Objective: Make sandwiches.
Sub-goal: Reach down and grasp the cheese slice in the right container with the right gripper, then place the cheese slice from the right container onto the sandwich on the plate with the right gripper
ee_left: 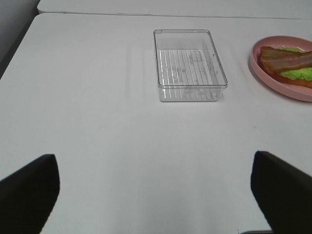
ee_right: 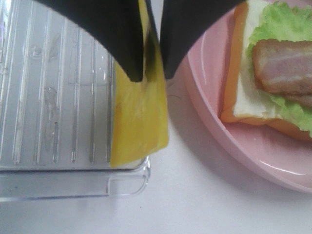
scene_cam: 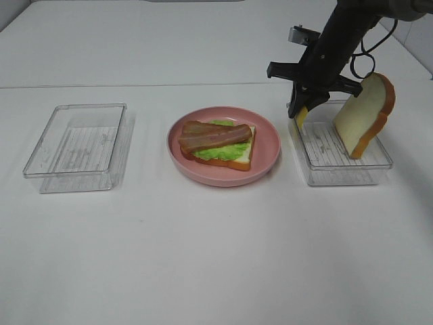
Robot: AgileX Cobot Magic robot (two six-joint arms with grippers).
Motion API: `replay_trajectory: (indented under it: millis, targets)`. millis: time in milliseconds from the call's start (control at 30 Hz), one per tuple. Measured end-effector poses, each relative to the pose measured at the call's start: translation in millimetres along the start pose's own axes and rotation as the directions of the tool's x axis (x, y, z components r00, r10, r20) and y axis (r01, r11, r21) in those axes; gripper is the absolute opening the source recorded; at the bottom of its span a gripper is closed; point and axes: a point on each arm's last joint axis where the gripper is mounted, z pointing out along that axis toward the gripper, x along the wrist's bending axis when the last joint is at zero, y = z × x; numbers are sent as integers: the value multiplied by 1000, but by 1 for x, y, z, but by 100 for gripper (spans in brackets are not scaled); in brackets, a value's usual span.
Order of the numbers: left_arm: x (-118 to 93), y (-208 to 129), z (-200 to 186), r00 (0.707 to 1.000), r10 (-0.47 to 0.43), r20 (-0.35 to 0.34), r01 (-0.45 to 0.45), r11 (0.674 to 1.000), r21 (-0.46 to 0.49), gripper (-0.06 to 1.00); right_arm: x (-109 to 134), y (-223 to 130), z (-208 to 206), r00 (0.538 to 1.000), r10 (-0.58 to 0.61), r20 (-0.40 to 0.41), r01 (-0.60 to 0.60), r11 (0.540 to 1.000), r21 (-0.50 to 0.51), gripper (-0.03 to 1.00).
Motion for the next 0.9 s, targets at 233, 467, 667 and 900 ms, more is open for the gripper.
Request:
replay_trajectory:
  millis: [233,467,667,900]
  targets:
    - [0,0,0,1000,0,0,0,1000,0,99,0,-1,0,1000,-1,2,1,1000,8,10]
    - [0,0,0,1000,0,0,0,1000,0,99,0,-1,-3,1000,-4,6,4,1000,7,3]
    - [0,0,0,1000,0,0,0,1000,0,99,8,-2,-50,1000,-25,5,25,999,-39,3]
    - [0,0,0,1000,0,0,0,1000,0,99,29,-9,-107,995,-61,-79,51,991,-121,3]
